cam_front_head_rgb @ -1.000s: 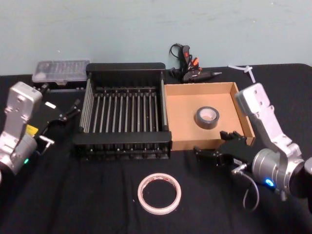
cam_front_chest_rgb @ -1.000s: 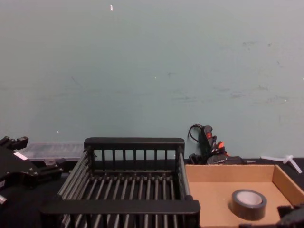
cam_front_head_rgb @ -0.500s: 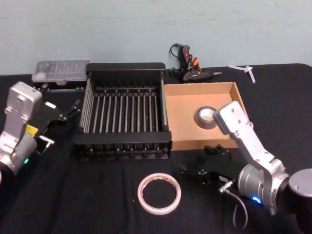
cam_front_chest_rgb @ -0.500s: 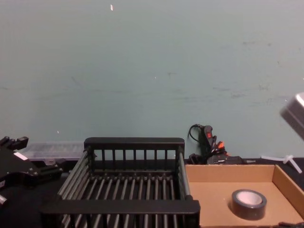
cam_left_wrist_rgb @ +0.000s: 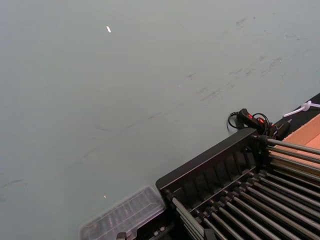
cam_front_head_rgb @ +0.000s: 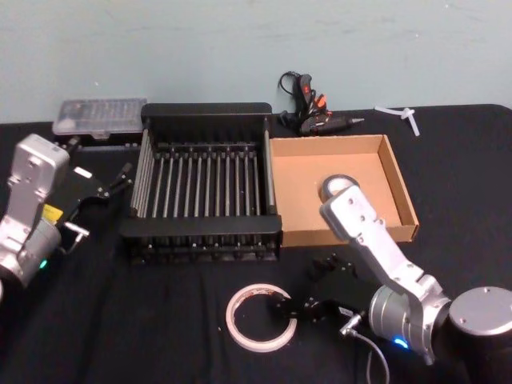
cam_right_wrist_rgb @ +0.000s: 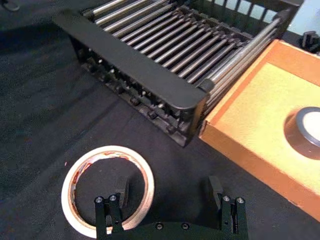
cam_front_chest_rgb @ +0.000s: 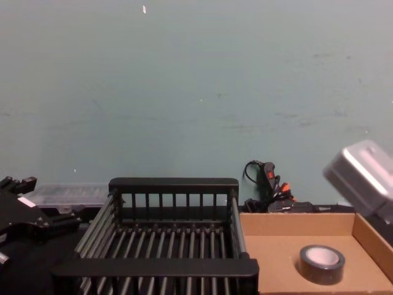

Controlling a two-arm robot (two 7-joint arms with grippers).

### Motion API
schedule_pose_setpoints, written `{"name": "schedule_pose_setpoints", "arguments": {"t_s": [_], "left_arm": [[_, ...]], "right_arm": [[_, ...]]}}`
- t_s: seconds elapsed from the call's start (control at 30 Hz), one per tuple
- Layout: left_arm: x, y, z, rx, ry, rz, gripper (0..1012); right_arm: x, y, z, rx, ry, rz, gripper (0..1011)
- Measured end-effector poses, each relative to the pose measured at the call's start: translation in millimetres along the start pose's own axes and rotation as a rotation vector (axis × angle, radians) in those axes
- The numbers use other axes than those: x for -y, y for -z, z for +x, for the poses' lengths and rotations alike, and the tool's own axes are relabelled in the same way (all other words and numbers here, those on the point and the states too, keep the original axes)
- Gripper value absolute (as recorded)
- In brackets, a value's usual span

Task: Pick up the white tape and place it into the black box , Pick up the silver tape and place it into the brown box.

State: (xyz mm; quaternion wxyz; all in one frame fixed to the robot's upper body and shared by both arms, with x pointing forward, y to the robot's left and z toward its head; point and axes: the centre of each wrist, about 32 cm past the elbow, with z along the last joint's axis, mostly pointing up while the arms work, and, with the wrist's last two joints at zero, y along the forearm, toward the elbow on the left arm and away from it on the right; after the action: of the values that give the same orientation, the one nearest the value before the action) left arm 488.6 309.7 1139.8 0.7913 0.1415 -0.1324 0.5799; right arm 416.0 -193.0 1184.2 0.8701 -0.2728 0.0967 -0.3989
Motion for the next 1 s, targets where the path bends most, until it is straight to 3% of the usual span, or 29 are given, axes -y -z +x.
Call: {"name": "schedule_pose_setpoints", "arguments": {"t_s": [0.3,1.0], "left_arm": [[0.0,0.0,0.0,0.000,0.000,0.000,1001],[0.0,0.0,0.0,0.000,0.000,0.000,1001]], "right_arm": [[-9.7,2.3,-4.9,0.036,-0.021,-0.011,1002],[-19.7,5.0,-6.2,0.030,-0.063,-0.042,1002]]}}
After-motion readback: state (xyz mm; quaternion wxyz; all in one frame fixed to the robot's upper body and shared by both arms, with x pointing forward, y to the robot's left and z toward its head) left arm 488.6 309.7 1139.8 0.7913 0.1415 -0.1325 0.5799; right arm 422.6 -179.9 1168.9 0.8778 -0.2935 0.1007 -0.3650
